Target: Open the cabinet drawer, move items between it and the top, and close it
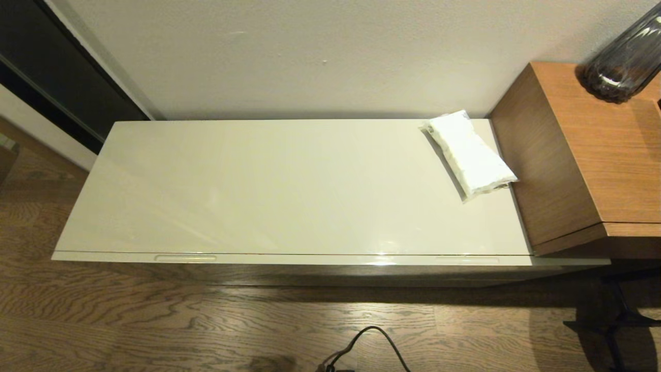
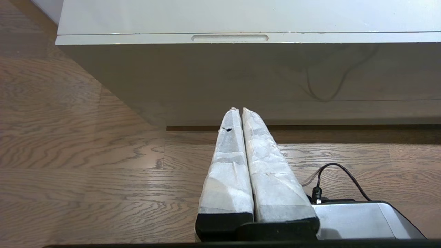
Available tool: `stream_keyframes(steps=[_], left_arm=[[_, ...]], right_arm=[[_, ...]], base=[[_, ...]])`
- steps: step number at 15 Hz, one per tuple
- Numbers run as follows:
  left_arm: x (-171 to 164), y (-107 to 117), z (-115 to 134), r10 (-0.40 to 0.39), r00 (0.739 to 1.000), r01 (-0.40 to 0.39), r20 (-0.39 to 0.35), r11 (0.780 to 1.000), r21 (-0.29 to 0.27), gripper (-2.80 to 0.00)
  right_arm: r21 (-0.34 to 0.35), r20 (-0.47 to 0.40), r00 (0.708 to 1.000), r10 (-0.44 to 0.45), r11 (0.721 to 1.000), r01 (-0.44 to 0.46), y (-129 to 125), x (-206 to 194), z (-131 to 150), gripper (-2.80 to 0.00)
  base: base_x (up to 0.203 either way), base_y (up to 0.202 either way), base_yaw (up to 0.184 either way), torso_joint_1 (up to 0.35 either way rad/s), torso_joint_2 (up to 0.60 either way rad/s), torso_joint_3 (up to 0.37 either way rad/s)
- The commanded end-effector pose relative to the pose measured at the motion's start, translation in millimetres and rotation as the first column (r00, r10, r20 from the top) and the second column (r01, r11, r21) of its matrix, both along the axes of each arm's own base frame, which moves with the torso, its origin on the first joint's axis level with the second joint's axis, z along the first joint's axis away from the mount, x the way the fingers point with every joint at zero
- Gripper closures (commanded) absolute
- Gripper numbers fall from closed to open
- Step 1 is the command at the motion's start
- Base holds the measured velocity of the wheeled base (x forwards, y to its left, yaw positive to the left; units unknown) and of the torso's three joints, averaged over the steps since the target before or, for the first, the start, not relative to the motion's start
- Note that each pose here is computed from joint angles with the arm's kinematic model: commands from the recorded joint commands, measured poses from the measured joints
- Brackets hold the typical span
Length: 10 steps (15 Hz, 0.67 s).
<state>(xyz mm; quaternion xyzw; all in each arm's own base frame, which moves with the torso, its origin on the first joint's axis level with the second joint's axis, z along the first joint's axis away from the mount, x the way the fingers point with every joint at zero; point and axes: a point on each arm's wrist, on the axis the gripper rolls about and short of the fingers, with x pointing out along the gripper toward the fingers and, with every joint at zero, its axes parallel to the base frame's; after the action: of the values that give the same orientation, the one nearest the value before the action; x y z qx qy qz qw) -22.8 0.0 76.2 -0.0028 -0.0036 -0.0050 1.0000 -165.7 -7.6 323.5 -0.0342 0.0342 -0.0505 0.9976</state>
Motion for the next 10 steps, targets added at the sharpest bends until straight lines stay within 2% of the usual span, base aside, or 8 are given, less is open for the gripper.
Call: stream_keyframes(steps=[1,3,4,7,10], left_arm=[[0.1,0.0,0.1,-0.001,1.000,0.001,-0.001,1.000,-0.001,0.00],[0.1,0.0,0.1,-0.001,1.000,0.001,-0.001,1.000,-0.001,0.00],[0.0,0.0,0.5,-0.001,1.000,0.001,0.000,1.000,-0.001,0.00],[0.1,0.0,0.1,-0.001,1.000,0.001,-0.001,1.000,-0.001,0.00],[0.1,0.0,0.1,0.001,1.000,-0.001,-0.001,1.000,-0.001,0.00]], right_arm=[[0.003,0.122,0.993,-0.008,1.000,0.007,-0.2,-40.6,-31.4,0.00],[0.036,0.134,0.991,-0.013,0.999,0.009,-0.7,-48.0,-56.8,0.00],[0.062,0.108,0.994,-0.020,0.998,0.013,0.9,-45.3,-68.3,0.00],[0.151,0.053,0.998,-0.035,0.988,0.026,2.3,-40.1,-76.0,0.00],[0.142,0.031,1.000,0.003,0.990,-0.007,5.4,-35.8,-93.7,0.00]], base=[[0.000,0.000,0.000,0.000,0.00,0.000],[0.000,0.000,0.000,0.000,0.00,0.000],[0.000,0.000,0.000,0.000,0.00,0.000],[0.000,0.000,0.000,0.000,0.00,0.000],[0.000,0.000,0.000,0.000,0.00,0.000]])
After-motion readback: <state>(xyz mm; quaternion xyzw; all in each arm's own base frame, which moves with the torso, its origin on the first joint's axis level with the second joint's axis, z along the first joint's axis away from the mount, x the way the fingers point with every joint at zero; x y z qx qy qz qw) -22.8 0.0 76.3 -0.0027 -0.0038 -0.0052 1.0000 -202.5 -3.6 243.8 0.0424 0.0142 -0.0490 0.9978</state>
